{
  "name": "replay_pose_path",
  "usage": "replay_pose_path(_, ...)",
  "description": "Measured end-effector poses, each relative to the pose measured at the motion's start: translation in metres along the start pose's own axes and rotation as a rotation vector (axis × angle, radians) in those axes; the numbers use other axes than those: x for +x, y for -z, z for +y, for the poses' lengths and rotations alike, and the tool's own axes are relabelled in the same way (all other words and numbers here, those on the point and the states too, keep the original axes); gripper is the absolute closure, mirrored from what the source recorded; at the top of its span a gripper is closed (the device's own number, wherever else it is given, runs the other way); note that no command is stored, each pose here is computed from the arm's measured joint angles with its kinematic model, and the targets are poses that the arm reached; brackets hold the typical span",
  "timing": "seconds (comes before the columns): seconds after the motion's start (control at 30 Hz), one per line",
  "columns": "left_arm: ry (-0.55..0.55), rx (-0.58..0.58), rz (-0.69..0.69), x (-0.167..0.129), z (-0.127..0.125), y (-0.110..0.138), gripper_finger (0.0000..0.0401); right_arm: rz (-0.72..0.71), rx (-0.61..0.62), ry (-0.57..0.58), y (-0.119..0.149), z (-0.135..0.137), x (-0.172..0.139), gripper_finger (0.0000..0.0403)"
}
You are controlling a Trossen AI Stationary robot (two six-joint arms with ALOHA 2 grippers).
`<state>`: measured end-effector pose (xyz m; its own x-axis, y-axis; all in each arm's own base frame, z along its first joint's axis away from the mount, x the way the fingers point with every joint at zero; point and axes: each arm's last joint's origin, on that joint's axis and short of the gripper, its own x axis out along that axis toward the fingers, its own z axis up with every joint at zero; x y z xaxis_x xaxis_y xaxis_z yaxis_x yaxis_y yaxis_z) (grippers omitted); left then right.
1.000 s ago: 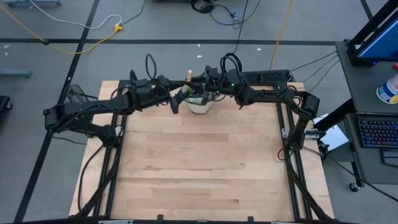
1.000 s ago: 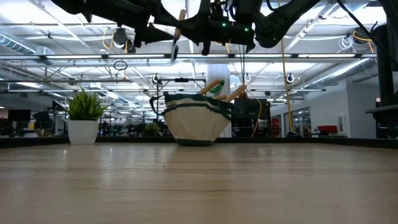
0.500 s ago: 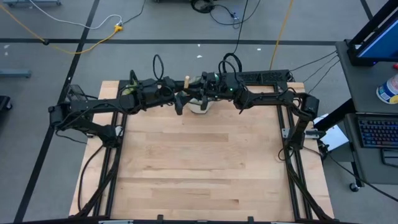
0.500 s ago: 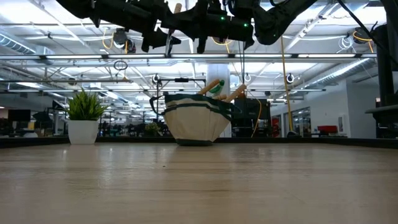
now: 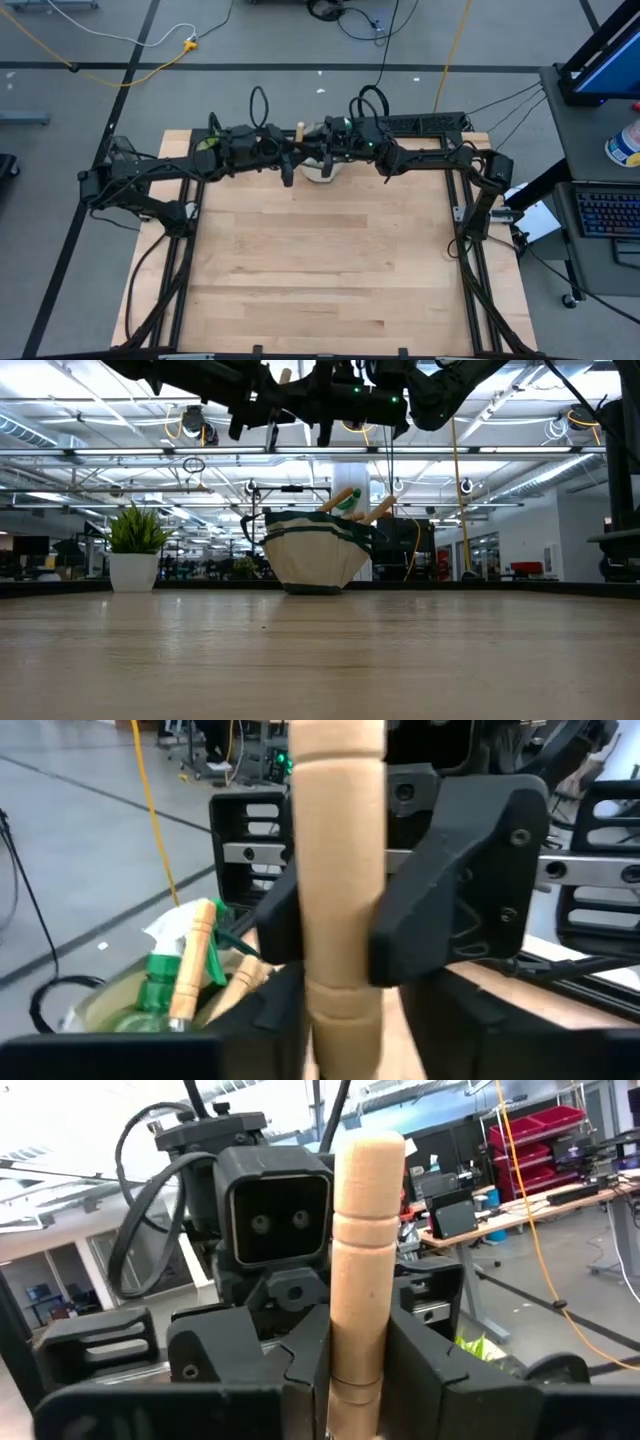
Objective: Pick & Place Garden tools in Gardening bag
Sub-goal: Put the brown trowel into the green gardening bag
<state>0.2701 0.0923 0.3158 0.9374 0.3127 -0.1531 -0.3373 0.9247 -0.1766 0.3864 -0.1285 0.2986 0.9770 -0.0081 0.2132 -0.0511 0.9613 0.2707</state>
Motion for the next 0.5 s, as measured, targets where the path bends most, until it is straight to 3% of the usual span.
replay_pose_path(0.2, 0.038, -0.029, 0.013, -0.0001, -0.0009, 0.0006, 0.0344, 0.012, -0.009, -0.009, 0.0013, 0.0009, 0.0002, 0.0340)
replay_pose_path(0.5, 0.096, -0.103, 0.056, -0.0006, 0.0010, 0.0026, 0.0343, 0.024, -0.027, -0.008, 0.0027, 0.0005, 0.0001, 0.0290)
